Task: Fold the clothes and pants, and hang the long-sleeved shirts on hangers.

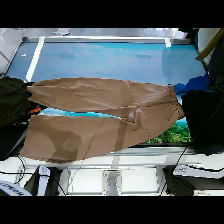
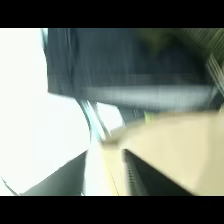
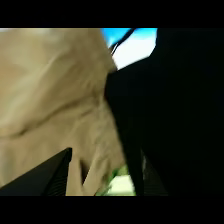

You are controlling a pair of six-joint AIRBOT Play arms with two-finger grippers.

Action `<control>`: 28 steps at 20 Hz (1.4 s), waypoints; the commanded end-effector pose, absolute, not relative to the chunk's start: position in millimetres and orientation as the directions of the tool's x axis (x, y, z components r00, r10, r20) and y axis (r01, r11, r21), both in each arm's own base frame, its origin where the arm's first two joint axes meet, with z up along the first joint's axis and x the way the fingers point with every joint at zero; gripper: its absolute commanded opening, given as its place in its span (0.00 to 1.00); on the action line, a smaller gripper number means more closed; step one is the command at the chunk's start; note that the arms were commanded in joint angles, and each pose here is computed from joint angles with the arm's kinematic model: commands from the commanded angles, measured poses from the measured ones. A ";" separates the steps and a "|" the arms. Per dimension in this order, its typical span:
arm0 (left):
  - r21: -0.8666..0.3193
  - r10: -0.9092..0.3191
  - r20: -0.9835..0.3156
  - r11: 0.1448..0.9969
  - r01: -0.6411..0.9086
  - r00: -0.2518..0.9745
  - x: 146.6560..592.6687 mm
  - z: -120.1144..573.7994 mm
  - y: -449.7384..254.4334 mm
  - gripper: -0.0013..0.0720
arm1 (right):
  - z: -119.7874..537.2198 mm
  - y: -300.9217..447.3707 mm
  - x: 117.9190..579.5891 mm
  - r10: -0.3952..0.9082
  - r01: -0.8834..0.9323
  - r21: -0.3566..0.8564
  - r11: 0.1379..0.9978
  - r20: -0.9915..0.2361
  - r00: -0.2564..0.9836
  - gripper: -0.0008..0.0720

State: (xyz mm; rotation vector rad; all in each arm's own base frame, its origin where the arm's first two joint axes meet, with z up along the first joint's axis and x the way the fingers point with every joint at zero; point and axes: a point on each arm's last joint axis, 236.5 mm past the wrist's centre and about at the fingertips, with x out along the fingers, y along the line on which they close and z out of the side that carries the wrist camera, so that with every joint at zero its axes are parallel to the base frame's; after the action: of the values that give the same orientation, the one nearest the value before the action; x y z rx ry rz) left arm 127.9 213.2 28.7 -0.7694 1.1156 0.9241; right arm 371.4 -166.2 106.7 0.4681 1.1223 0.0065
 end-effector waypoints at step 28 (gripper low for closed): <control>-0.192 -0.106 -0.981 0.447 -0.874 0.162 124.4 -108.7 186.4 0.50 | 98.7 -93.0 348.5 0.480 0.181 0.544 0.819 -0.823 0.305 0.67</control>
State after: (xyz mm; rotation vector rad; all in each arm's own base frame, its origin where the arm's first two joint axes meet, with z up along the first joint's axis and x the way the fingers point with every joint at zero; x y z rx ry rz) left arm 122.9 186.8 -104.9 -0.9709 1.3054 0.7047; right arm 347.5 -98.2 94.9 0.6032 1.2751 0.1974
